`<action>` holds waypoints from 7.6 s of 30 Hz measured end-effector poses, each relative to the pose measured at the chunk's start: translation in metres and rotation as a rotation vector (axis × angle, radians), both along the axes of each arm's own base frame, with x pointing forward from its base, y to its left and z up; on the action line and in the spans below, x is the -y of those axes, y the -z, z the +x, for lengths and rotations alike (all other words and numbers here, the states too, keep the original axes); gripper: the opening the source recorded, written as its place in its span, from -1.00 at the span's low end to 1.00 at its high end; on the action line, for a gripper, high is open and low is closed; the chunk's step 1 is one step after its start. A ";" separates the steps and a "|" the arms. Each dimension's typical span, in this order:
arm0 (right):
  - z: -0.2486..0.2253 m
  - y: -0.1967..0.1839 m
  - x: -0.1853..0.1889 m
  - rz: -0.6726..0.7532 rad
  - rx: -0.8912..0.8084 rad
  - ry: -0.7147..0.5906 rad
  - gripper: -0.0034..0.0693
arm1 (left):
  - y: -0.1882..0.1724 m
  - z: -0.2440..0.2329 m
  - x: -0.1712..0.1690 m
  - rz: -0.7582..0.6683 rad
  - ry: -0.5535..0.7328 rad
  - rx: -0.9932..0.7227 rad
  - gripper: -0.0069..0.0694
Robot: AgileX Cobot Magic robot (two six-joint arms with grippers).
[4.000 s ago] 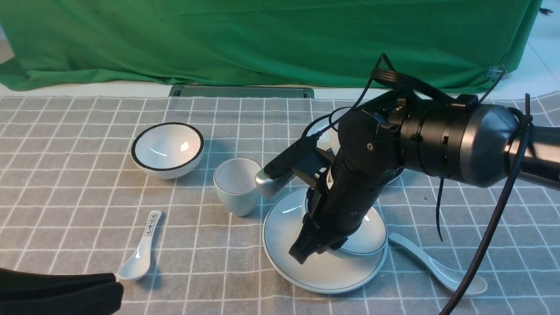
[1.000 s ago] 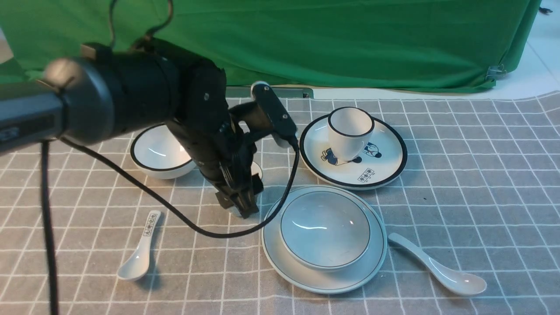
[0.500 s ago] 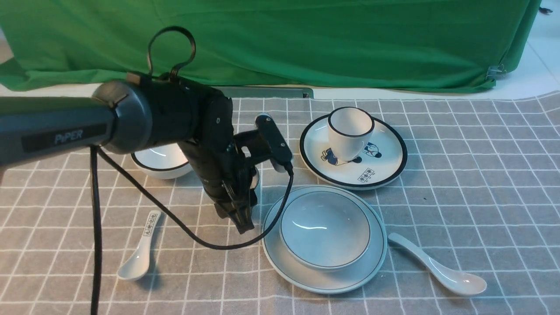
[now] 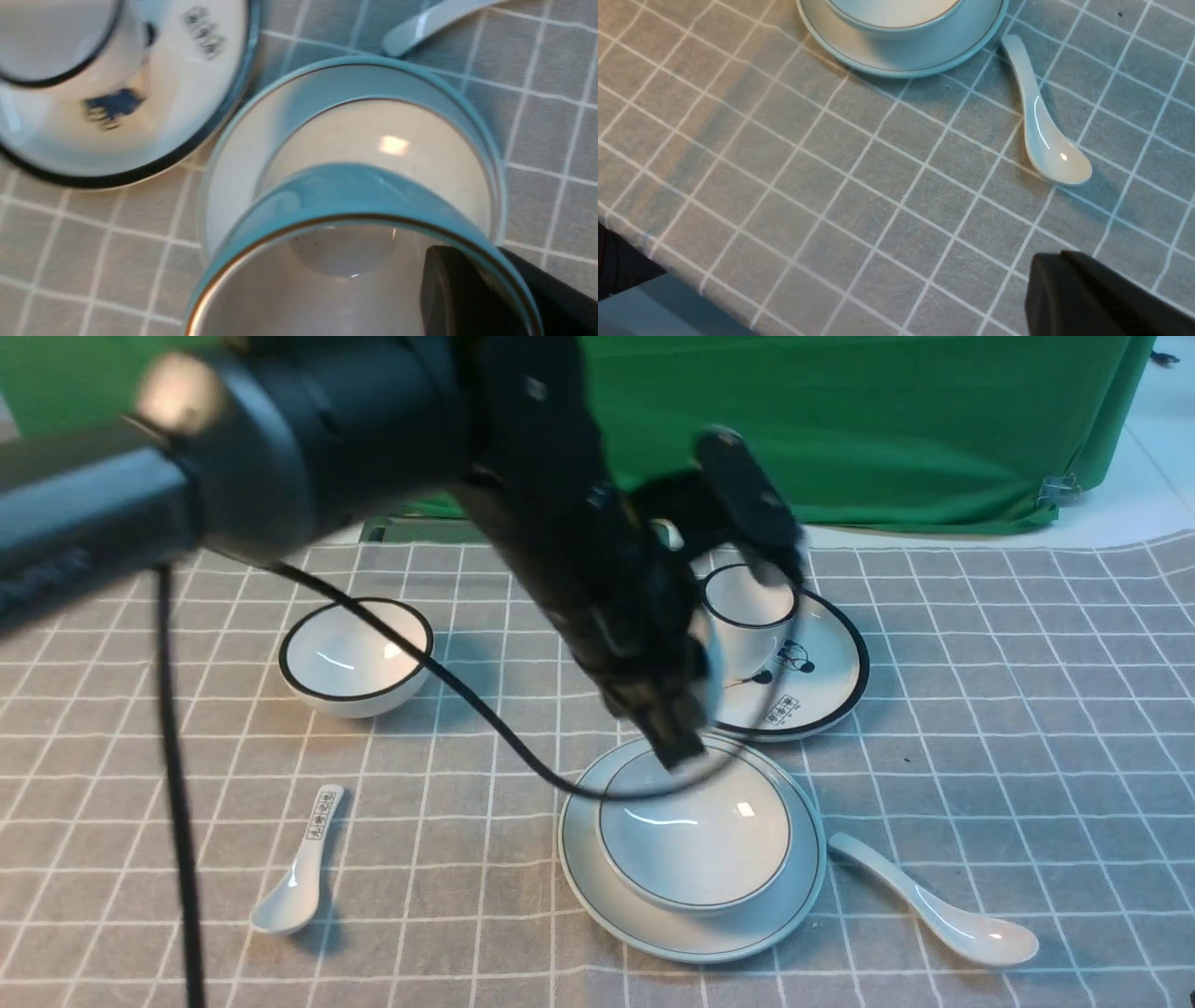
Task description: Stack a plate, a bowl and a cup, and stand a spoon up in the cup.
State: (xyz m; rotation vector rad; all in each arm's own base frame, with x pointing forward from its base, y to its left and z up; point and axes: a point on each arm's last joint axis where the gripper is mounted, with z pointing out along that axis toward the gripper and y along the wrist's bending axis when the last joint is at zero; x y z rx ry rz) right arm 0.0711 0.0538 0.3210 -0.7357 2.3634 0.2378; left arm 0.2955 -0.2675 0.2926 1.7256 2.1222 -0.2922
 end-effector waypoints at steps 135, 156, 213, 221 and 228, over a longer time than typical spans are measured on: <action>0.181 0.153 -0.156 0.483 0.622 0.011 -0.25 | -0.063 -0.222 -0.178 -0.732 -0.299 0.353 -0.79; 0.070 0.048 -0.105 0.392 0.330 -0.198 -0.51 | 0.011 -0.238 -0.207 -0.988 -0.430 0.467 -0.79; -0.020 0.145 0.044 0.205 0.538 0.414 -0.84 | 0.098 -0.240 -0.213 -0.891 -0.488 0.412 -0.79; -0.020 0.145 0.044 0.205 0.538 0.414 -0.77 | 0.098 -0.240 -0.213 -0.891 -0.488 0.412 -0.79; -0.020 0.145 0.044 0.205 0.538 0.414 -0.71 | 0.098 -0.240 -0.213 -0.886 -0.480 0.421 -0.79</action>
